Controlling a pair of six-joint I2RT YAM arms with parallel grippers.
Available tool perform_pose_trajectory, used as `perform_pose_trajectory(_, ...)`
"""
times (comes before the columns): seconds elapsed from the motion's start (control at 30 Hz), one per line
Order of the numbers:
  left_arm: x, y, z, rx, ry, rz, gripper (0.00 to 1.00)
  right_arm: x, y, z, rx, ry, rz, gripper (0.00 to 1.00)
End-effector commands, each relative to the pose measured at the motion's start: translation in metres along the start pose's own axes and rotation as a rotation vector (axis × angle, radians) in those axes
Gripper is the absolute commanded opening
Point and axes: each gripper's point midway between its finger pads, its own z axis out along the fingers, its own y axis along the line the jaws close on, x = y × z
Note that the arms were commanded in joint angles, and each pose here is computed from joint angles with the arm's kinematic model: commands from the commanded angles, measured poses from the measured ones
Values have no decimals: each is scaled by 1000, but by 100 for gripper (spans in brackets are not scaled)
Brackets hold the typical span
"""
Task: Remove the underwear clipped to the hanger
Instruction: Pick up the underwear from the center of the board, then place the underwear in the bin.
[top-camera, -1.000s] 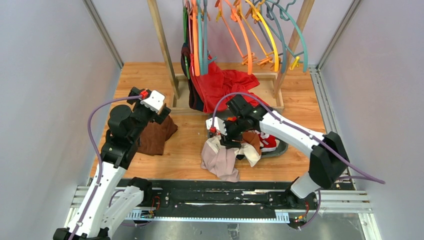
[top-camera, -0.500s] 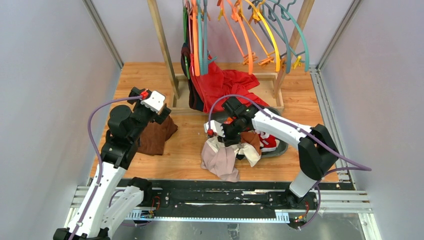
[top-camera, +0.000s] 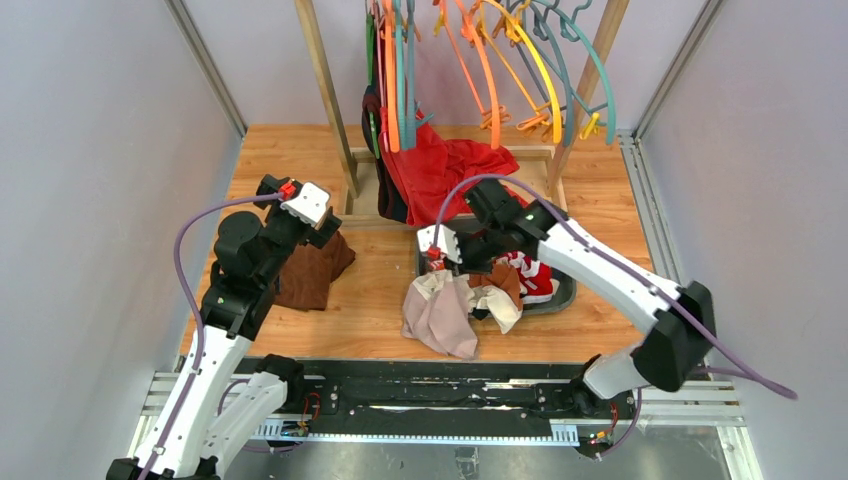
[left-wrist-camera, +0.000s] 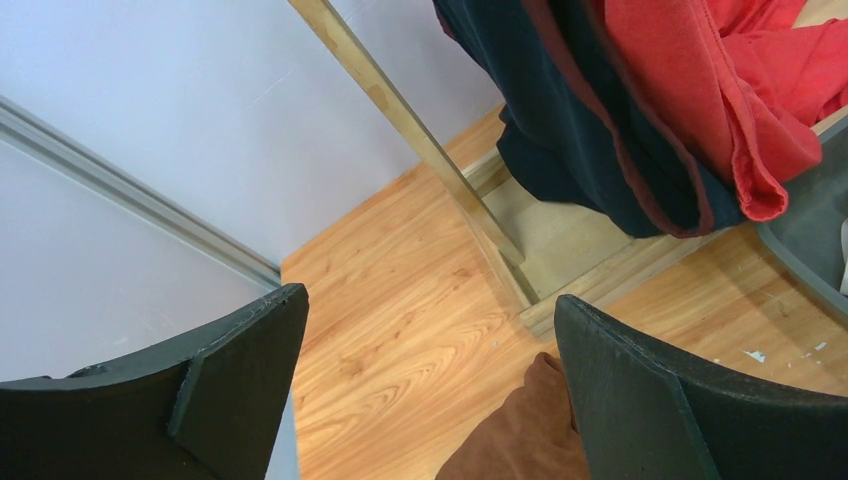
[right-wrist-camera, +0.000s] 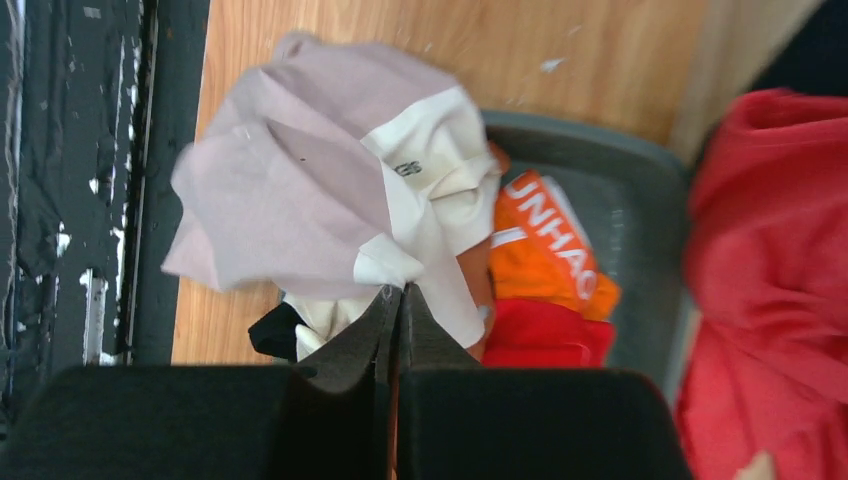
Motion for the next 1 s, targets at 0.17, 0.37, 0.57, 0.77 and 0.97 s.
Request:
perform_pose_trajectory(0.17, -5, 7, -1, -32, -28, 9, 98, -84, -10, -114, 329, -221, -52, 1)
perform_pose_trajectory(0.37, -4, 8, 0, -34, -24, 9, 98, -122, -25, -204, 620, -318, -61, 1)
perform_pose_trajectory(0.57, -5, 9, 0, -39, -22, 9, 98, -141, -46, -270, 863, -374, -13, 1)
perform_pose_trajectory(0.77, -4, 8, 0, -36, -19, 11, 98, -139, -59, -279, 936, -357, 18, 1)
perform_pose_trajectory(0.97, -4, 8, 0, -35, -23, 11, 98, -124, -74, -250, 911, -289, 45, 1)
